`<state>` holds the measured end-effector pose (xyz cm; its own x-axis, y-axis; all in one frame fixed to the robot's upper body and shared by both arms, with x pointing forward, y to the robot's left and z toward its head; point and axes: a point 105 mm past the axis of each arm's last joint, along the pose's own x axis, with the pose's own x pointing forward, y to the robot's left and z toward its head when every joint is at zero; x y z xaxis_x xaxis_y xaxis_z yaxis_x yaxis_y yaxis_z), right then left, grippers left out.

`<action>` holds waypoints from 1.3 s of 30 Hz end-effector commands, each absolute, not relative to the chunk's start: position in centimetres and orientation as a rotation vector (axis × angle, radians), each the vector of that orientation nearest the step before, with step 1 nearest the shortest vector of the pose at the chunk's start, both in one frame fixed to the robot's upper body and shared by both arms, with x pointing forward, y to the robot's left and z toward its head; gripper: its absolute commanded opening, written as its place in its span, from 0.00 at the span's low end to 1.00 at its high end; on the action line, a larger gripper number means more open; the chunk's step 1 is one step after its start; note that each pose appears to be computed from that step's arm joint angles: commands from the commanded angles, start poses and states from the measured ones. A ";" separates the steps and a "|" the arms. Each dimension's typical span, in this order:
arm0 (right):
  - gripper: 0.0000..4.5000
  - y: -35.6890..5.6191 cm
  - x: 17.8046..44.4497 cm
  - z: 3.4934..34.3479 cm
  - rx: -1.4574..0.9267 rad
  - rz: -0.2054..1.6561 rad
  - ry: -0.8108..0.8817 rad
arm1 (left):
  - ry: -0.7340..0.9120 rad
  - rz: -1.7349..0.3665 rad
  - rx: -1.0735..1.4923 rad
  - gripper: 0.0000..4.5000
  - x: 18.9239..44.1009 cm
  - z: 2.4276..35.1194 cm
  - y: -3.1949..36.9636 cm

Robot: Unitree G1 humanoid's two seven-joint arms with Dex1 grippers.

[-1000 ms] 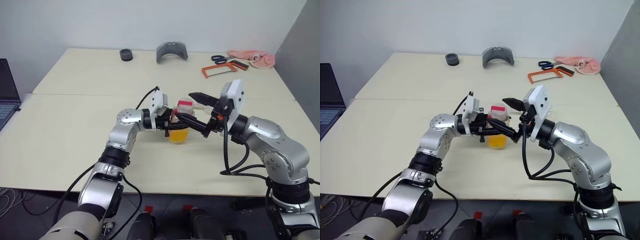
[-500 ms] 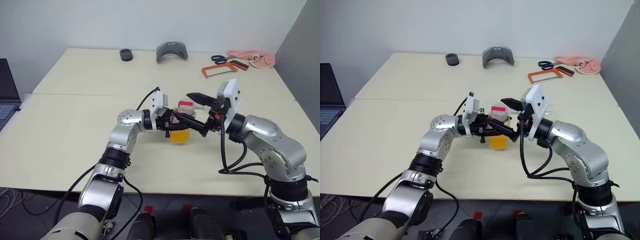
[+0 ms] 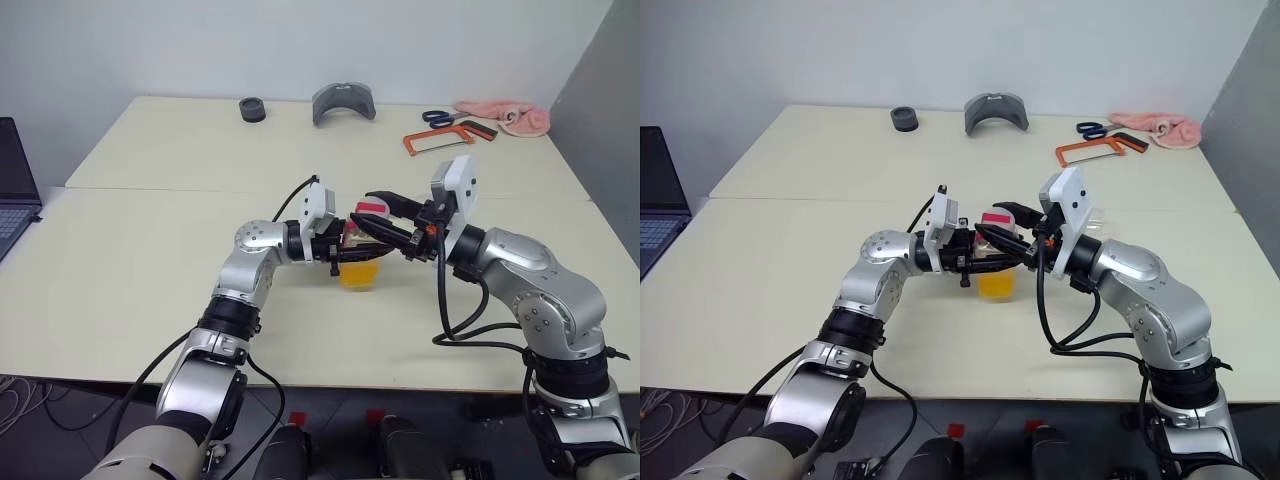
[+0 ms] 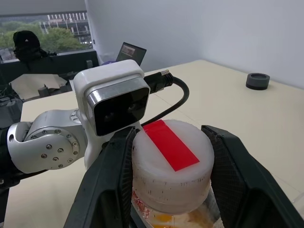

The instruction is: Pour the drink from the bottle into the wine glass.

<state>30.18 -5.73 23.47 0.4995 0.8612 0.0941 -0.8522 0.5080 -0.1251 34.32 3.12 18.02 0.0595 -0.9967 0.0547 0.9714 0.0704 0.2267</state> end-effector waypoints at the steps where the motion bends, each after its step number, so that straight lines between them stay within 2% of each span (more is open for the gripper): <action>1: 0.41 -5.5 29.4 24.9 -0.141 1.056 -0.242 | -0.292 -1.503 0.159 0.36 33.9 19.6 3.0; 7: 0.41 -5.7 29.4 24.9 -0.367 0.991 -0.375 | -0.289 -1.498 0.152 0.36 33.8 19.4 3.0; 14: 0.41 -5.8 28.8 25.5 -0.363 0.987 -0.463 | -0.286 -1.494 0.145 0.36 33.7 19.3 3.0; 20: 0.41 -6.0 28.5 25.1 -0.105 1.046 -0.342 | -0.286 -1.496 0.140 0.36 33.6 19.2 3.0; 23: 0.41 -6.1 28.0 25.0 -0.051 1.080 -0.305 | -0.286 -1.499 0.139 0.36 33.5 19.3 2.9; 29: 0.41 -5.9 27.1 24.3 -0.101 1.153 -0.255 | -0.284 -1.508 0.141 0.36 33.5 19.3 2.9; 38: 0.41 -6.1 28.0 24.3 -0.176 1.089 -0.280 | -0.288 -1.504 0.143 0.36 33.6 19.4 2.9; 39: 0.49 -6.1 28.1 24.4 -0.170 1.081 -0.286 | -0.288 -1.503 0.143 0.36 33.6 19.4 2.9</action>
<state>28.82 -6.50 23.26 0.4680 0.8772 0.1073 -0.8475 0.4799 -0.2267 33.30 2.51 17.97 0.0209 -0.9985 0.0512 0.9705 0.0325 0.2390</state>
